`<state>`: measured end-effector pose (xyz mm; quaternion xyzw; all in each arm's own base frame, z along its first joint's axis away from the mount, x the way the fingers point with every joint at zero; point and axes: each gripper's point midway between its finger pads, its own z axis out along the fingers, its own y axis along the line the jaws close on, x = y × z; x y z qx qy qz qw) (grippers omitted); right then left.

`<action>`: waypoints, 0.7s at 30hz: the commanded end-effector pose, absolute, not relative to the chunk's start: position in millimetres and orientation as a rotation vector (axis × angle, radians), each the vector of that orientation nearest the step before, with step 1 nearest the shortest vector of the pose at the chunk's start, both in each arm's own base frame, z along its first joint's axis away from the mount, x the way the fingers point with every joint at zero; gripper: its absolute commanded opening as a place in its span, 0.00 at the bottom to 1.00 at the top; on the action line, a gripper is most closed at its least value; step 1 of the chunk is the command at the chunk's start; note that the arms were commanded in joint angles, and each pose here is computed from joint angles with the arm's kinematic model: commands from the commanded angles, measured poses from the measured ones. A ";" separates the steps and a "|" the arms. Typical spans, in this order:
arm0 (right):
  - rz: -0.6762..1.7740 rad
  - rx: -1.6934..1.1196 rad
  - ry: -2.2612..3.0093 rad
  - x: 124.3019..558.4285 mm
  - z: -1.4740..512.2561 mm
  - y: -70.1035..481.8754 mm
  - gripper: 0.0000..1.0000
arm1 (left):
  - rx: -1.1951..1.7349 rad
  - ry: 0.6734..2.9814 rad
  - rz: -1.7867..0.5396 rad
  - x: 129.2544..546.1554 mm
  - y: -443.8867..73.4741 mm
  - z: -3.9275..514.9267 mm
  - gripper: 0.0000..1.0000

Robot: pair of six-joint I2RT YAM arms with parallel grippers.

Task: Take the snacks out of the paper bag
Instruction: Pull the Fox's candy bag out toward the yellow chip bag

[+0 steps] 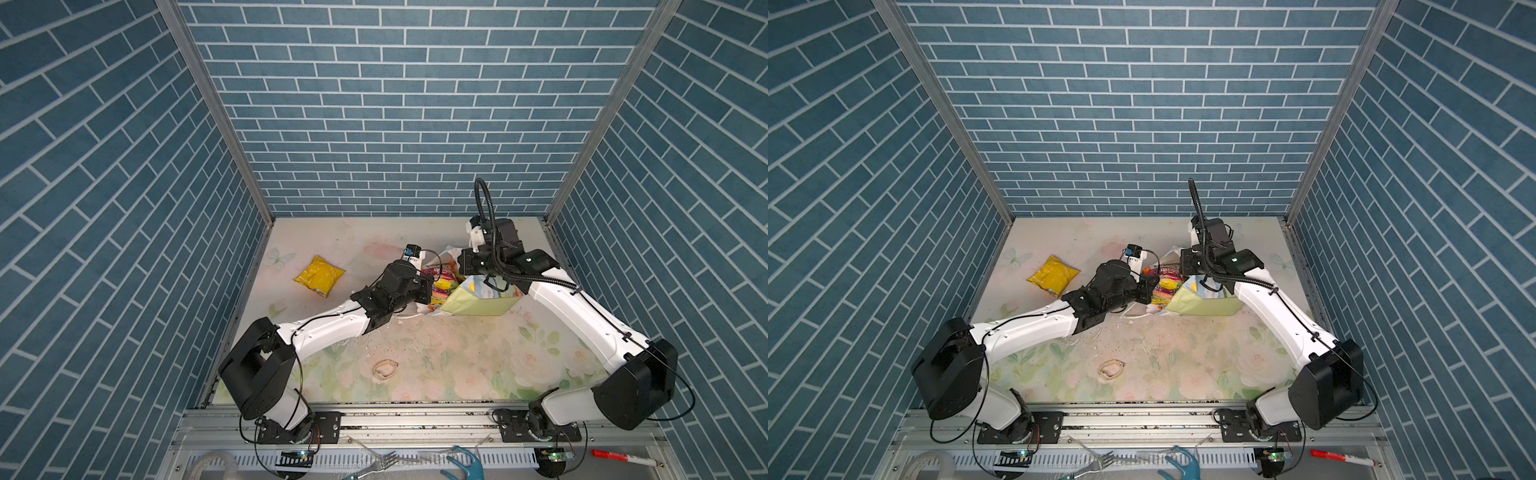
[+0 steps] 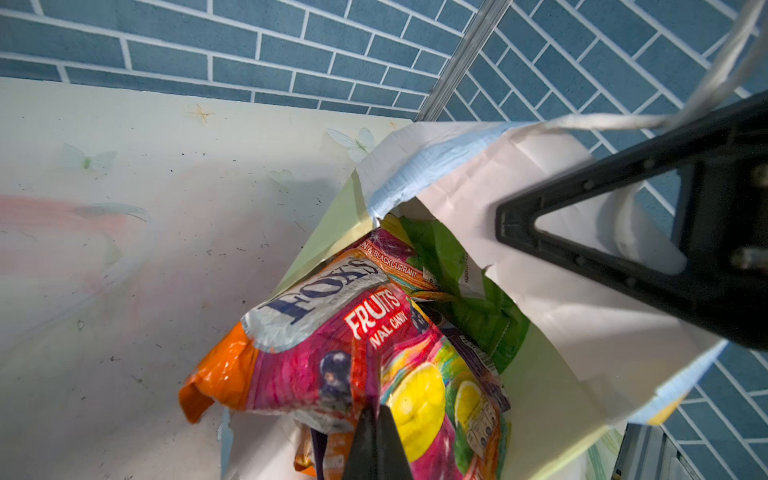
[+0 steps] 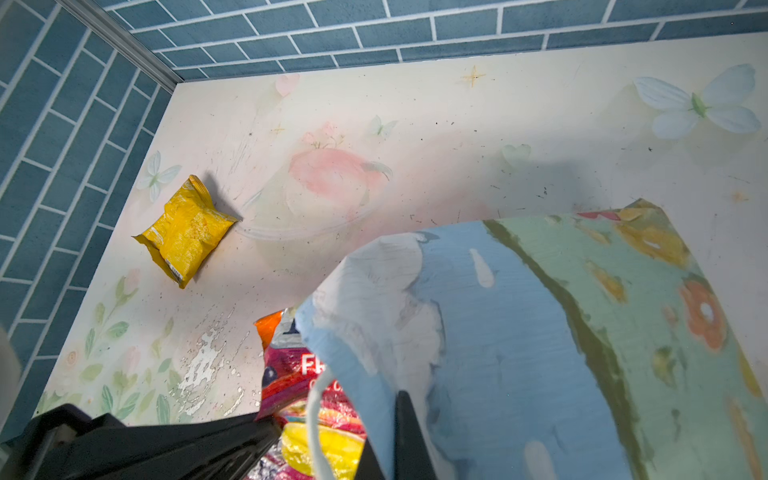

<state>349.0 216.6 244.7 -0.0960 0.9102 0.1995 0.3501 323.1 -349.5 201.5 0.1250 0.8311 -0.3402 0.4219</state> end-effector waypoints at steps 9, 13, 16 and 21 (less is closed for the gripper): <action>0.564 -0.197 2.258 359.3 271.4 221.3 0.00 | 0.306 1.998 -0.824 321.1 -332.9 232.3 0.00; 0.565 -0.193 2.259 359.8 270.2 221.6 0.00 | 0.300 1.987 -0.816 320.8 -327.9 236.7 0.00; 0.565 -0.193 2.261 360.3 269.6 221.9 0.00 | 0.295 1.980 -0.815 320.1 -324.7 239.7 0.00; 0.565 -0.194 2.263 360.8 268.6 222.4 0.00 | 0.281 1.966 -0.808 319.7 -317.2 244.8 0.00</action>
